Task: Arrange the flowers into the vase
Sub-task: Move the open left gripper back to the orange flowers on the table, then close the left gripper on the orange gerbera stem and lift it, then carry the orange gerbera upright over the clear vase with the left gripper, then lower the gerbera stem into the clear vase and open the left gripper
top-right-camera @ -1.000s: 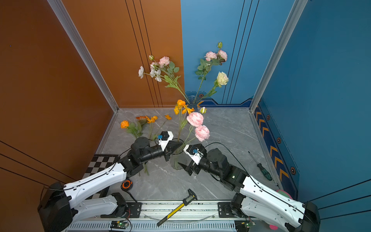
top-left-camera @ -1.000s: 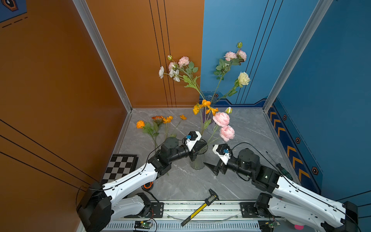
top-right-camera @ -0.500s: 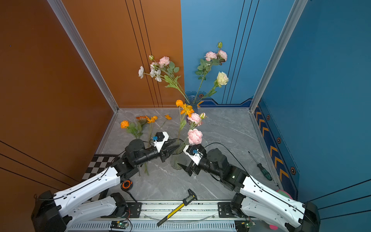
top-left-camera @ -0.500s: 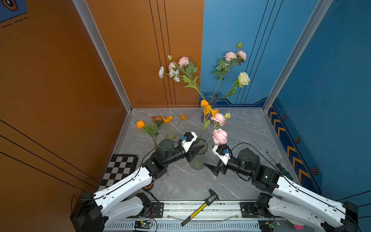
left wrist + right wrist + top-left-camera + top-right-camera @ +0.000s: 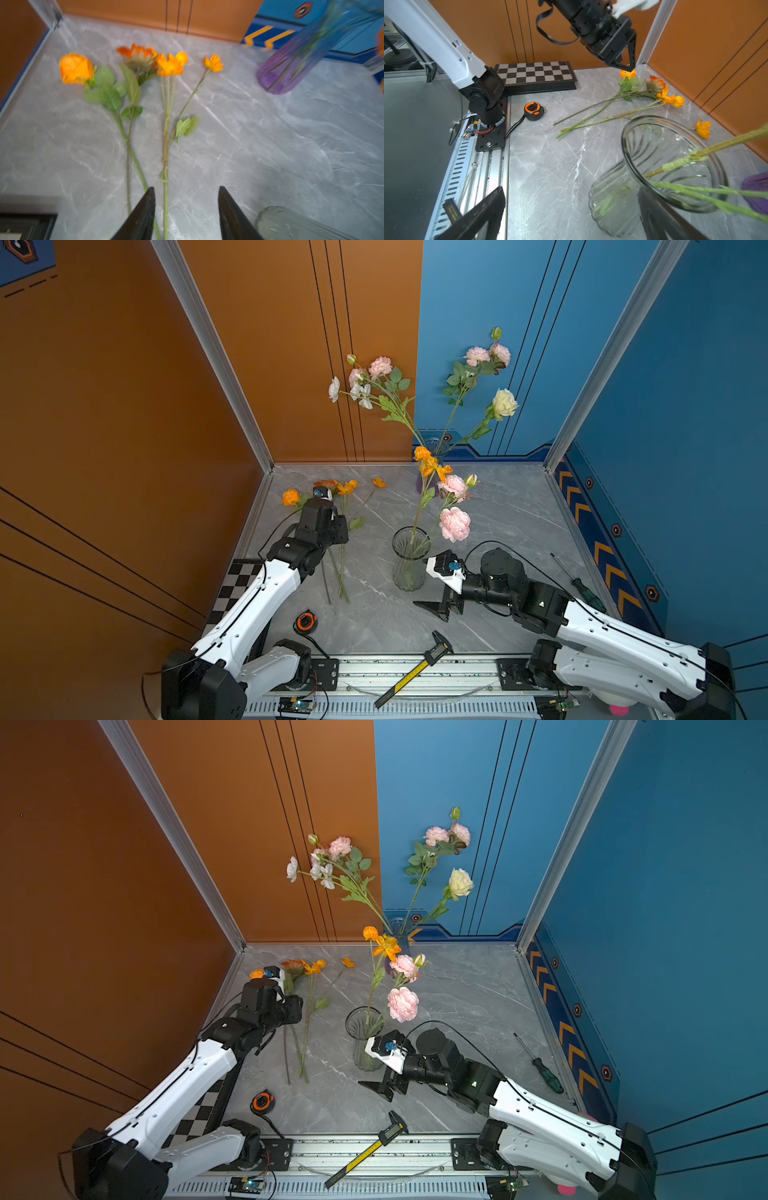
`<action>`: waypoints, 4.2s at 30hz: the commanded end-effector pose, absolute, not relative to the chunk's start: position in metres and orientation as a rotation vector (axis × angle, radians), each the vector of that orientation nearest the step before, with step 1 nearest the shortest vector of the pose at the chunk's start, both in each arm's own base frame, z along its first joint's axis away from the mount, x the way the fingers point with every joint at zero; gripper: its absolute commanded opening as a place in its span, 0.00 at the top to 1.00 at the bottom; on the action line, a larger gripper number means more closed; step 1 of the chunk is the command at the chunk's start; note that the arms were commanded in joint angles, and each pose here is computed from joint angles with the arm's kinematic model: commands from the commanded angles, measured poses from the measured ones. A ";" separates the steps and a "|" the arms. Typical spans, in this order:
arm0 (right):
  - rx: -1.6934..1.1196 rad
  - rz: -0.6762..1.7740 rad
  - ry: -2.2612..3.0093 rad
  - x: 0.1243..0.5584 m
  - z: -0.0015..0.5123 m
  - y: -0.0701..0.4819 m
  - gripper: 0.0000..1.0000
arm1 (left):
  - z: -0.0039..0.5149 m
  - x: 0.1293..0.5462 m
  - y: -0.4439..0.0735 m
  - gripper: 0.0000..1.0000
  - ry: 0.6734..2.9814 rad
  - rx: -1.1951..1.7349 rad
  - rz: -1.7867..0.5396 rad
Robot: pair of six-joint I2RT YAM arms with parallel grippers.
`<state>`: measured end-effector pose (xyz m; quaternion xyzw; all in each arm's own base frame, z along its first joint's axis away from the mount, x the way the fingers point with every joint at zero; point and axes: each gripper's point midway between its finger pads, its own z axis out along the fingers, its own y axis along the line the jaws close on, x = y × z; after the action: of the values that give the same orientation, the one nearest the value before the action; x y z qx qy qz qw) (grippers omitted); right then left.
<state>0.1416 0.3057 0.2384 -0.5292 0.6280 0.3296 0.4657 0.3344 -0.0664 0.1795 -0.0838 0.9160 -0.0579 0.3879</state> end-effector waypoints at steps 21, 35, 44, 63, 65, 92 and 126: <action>-1.470 0.860 1.480 0.117 0.231 0.320 0.00 | 0.039 0.356 0.004 0.67 2.773 -0.450 0.091; -1.458 0.869 1.461 0.116 0.235 0.317 0.00 | 0.020 0.369 0.001 0.79 2.816 -0.460 0.039; -1.447 0.860 1.465 0.119 0.235 0.317 0.00 | 0.037 0.363 -0.002 1.00 2.786 -0.420 -0.010; -0.845 0.673 1.761 0.173 0.268 0.261 0.00 | 0.198 0.316 -0.027 1.00 2.329 -0.340 -0.188; -0.812 0.657 1.795 0.174 0.263 0.252 0.00 | 0.225 0.313 -0.036 1.00 2.253 -0.290 -0.190; -0.726 0.465 1.897 0.184 0.262 0.217 0.00 | 0.457 0.249 -0.224 1.00 1.258 0.115 -0.577; -0.762 0.470 1.877 0.184 0.261 0.218 0.00 | 0.304 0.259 -0.259 0.98 1.372 0.142 -0.468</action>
<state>0.1845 0.2168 0.2614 -0.3086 0.7797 0.1952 0.5086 0.2609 -0.2664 0.2973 0.0992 0.6339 -0.2058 0.7389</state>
